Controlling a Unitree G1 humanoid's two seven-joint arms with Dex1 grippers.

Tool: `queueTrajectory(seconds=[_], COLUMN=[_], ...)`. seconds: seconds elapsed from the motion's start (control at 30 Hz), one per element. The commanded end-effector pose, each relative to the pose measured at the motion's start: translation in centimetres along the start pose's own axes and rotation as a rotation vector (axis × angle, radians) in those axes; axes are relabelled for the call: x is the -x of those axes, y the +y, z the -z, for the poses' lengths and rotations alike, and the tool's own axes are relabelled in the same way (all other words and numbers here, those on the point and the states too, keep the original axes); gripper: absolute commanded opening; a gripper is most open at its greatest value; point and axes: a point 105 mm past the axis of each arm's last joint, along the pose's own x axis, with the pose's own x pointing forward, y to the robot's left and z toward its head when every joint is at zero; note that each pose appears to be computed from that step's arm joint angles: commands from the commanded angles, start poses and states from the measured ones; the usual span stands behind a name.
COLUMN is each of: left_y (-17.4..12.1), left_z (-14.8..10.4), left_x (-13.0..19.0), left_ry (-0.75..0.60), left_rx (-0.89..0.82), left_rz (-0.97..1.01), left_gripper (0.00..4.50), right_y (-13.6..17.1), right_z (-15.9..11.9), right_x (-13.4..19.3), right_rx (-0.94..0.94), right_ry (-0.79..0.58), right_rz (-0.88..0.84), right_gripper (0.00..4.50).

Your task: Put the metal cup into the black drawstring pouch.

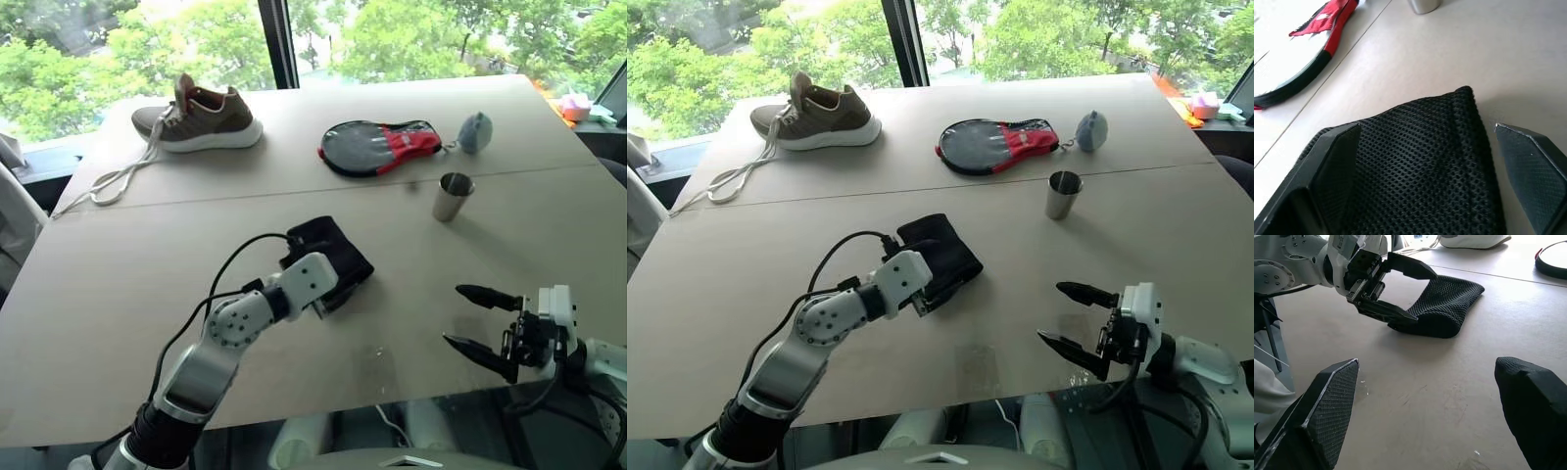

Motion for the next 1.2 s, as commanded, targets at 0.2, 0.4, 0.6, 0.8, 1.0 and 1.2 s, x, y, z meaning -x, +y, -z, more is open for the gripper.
queueTrajectory(seconds=[0.2, 0.4, 0.6, 0.8, 1.0, 1.2], left_y=[-0.2, 0.3, 2.5, 3.2, 3.9, 5.0], left_z=[-0.1, -0.2, 1.6, 2.3, 2.6, 2.1], left_x=[-0.2, 0.3, 1.3, 1.6, 1.6, 1.9], left_ry=[0.018, 0.032, 0.104, 0.129, 0.139, 0.104], left_rx=[-0.105, -0.161, -0.238, -0.293, -0.318, -0.288], left_rz=[-0.024, -0.041, -0.215, -0.243, -0.271, -0.313], left_gripper=[4.50, 4.50, 3.97, 1.34, 0.04, 0.04], right_y=[-0.4, -0.6, -0.7, -0.7, -0.8, -1.0], right_z=[-0.8, -0.7, -0.5, -0.5, -0.5, -0.6], right_x=[0.2, 0.1, 0.2, 0.4, 0.4, 0.1], right_rx=[0.065, 0.065, 0.060, 0.057, 0.058, 0.062], right_ry=[-0.030, -0.033, -0.032, -0.028, -0.031, -0.035], right_rz=[0.028, 0.032, 0.036, 0.040, 0.046, 0.054], right_gripper=[4.47, 4.47, 4.50, 4.50, 4.50, 4.50])
